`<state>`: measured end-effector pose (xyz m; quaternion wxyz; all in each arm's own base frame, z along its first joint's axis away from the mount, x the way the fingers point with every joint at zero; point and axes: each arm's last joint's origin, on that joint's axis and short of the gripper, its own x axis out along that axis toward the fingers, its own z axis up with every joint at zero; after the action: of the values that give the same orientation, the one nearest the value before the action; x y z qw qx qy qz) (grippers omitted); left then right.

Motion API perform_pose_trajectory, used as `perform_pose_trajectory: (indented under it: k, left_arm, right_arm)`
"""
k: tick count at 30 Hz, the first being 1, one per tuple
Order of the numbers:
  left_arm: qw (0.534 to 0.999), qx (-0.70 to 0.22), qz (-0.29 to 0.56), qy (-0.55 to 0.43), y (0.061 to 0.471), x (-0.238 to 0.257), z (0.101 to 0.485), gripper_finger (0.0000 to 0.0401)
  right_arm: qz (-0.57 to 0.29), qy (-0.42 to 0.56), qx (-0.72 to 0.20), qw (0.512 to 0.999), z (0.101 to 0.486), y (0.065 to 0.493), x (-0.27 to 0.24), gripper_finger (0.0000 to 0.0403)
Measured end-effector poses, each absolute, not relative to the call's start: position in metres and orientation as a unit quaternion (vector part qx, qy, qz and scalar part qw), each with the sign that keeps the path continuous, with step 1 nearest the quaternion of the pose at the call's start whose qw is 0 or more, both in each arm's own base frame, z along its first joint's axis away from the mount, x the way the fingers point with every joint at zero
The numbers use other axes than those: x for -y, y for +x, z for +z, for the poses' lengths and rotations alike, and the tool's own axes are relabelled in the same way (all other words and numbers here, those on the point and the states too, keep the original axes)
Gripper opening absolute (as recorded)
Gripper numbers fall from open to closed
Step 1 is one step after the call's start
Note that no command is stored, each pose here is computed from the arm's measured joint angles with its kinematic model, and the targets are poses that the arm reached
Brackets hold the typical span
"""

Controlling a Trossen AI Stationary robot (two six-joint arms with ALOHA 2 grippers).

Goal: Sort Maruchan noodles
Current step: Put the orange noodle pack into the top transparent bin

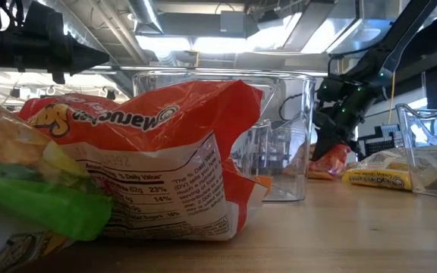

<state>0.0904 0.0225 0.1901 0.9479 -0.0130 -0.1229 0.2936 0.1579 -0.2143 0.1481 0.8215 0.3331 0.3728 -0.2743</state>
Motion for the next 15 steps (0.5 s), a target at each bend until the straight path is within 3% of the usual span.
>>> perform_pose_trajectory:
  k: [4,15]
  left_arm:
    - [0.948,0.123,0.294,-0.013,0.090,-0.023,0.190,0.0016]
    - [0.947,0.122,0.298,-0.010,0.090,-0.023,0.190,0.0016]
  right_arm:
    - [-0.283,0.318,-0.364,0.829,0.156,0.156,0.213,0.0064]
    - [-0.285,0.236,-0.281,0.886,0.210,0.154,0.195,0.0061]
